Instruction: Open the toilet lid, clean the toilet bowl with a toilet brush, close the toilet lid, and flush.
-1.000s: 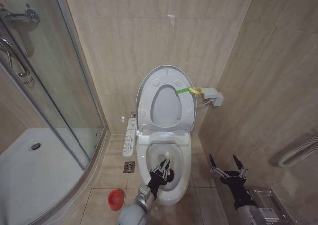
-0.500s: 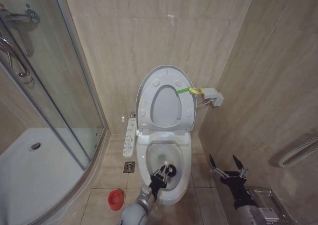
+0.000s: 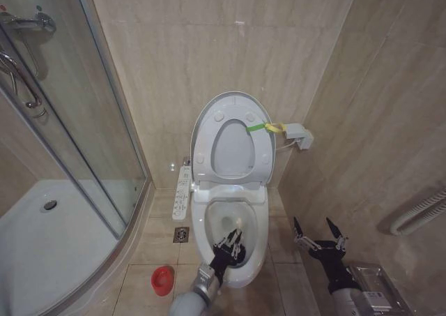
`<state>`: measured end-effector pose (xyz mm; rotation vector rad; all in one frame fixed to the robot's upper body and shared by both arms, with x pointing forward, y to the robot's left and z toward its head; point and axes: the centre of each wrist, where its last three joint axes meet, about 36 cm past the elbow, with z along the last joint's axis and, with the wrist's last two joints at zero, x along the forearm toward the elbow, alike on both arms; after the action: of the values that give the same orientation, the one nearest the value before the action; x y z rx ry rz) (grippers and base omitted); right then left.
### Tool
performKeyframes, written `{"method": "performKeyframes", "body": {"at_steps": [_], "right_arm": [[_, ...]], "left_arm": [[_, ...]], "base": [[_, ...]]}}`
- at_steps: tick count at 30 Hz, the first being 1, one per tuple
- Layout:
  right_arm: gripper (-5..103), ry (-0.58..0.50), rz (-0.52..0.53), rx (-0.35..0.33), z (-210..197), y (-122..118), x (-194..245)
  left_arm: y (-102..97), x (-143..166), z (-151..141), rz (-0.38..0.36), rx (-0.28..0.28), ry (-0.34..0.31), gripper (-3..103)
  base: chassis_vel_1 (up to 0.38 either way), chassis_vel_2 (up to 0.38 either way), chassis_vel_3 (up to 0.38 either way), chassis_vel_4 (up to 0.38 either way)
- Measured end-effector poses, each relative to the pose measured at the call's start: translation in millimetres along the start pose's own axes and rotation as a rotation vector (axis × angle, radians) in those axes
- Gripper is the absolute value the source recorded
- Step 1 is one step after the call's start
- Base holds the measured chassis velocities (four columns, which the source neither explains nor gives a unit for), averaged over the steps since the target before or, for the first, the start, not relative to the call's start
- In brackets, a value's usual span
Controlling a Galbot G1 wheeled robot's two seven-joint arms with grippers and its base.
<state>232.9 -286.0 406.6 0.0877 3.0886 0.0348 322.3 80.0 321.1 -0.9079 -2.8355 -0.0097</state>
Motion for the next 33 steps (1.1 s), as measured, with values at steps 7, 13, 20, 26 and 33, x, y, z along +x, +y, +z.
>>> {"method": "performKeyframes", "body": {"at_steps": [7, 13, 20, 26, 33], "right_arm": [[100, 0.000, 0.000, 0.000, 0.0, 0.0, 0.0], [100, 0.000, 0.000, 0.000, 0.0, 0.0, 0.0], [100, 0.000, 0.000, 0.000, 0.0, 0.0, 0.0], [100, 0.000, 0.000, 0.000, 0.0, 0.0, 0.0], [100, 0.000, 0.000, 0.000, 0.0, 0.0, 0.0]], "left_arm": [[-2.4, -6.2, 8.4, 0.001, 0.015, 0.035, 18], [1.2, -13.2, 15.3, 0.002, 0.029, 0.060, 18], [4.2, -14.5, 16.8, -0.002, 0.027, 0.063, 18], [4.8, -4.5, -3.5, -0.008, 0.002, 0.010, 18], [0.7, 3.2, -9.1, -0.008, 0.019, -0.001, 18]], "base": [[0.000, 0.000, 0.000, 0.000], [0.000, 0.000, 0.000, 0.000], [0.000, 0.000, 0.000, 0.000], [0.000, 0.000, 0.000, 0.000], [0.000, 0.000, 0.000, 0.000]]}}
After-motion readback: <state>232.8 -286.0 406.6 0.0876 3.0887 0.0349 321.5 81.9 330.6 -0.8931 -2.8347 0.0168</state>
